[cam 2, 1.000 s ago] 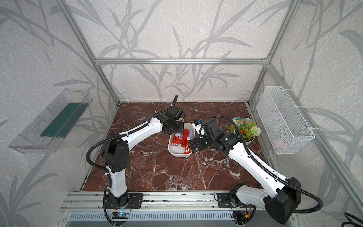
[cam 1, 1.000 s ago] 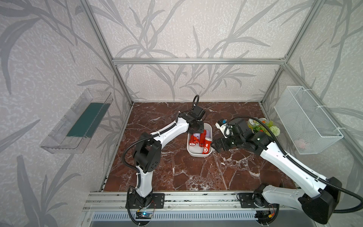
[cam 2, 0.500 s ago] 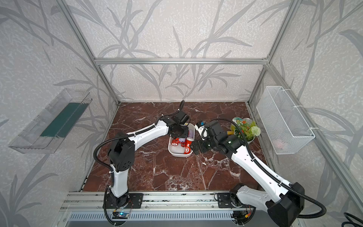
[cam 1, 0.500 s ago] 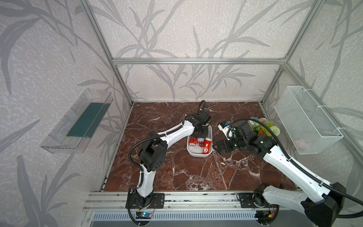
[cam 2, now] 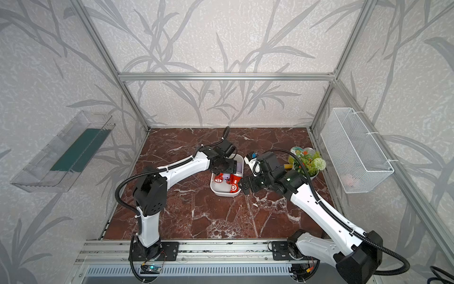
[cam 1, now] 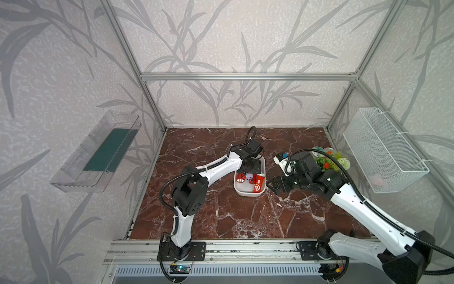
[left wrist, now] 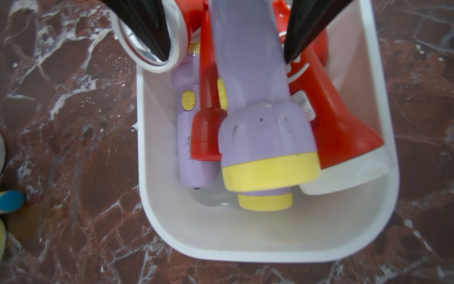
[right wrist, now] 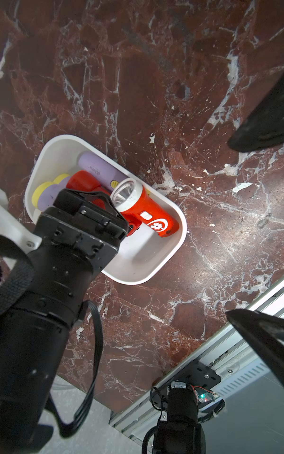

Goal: Put the flashlights into the storage boxes
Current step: Place the flashlight at the storage box.

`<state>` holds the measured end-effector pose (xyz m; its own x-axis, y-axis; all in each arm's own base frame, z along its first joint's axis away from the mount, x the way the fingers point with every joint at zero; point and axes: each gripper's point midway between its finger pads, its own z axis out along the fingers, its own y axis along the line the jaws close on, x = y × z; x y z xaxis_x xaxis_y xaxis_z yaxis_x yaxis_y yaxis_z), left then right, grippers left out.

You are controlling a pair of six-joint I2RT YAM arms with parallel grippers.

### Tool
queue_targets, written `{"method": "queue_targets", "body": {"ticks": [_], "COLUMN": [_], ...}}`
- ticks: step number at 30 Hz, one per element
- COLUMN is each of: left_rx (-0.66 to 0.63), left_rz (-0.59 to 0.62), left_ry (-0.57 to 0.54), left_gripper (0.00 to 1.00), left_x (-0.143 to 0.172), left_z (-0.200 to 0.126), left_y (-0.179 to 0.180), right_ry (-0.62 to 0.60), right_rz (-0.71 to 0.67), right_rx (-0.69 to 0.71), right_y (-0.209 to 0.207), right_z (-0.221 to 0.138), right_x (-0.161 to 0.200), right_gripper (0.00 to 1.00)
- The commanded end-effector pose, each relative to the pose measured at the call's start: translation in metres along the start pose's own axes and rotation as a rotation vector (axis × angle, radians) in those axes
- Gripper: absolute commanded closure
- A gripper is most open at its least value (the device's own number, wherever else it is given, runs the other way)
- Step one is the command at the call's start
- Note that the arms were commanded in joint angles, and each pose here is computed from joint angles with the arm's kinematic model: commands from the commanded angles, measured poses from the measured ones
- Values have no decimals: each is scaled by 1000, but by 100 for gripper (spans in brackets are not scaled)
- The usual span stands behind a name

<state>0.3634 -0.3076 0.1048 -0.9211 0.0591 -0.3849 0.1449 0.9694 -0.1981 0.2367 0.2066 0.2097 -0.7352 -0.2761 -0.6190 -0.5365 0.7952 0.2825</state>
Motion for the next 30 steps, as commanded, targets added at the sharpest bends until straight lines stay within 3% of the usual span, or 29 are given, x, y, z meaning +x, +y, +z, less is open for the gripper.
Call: {"method": "queue_targets", "body": {"ticks": [1,11,17,24,30], "left_rx": [-22,-78,-262,-279,-354], "left_rz": [3,45,61,-119,-154], "left_ry": [-48,-219,-386,-490,-520], "left_gripper": [1,1,1,1,1], "left_x": [-5,-25,-34,-24,-15], "left_z": [-23,-75,-110,-126,-131], "left_y": [7,26,85,170,218], "right_ry": [-5,-7,-3,22,44], "right_rz": [16,8,-15,-26,8], "right_rx": [-16,6,56,112,216], "right_y": [2,-1,-9,-25,-57], "right_z": [-5,-5,-5,1,4], "right_x": [2,-2,-3,-3,-3], "right_gripper": [1,1,1,1,1]}}
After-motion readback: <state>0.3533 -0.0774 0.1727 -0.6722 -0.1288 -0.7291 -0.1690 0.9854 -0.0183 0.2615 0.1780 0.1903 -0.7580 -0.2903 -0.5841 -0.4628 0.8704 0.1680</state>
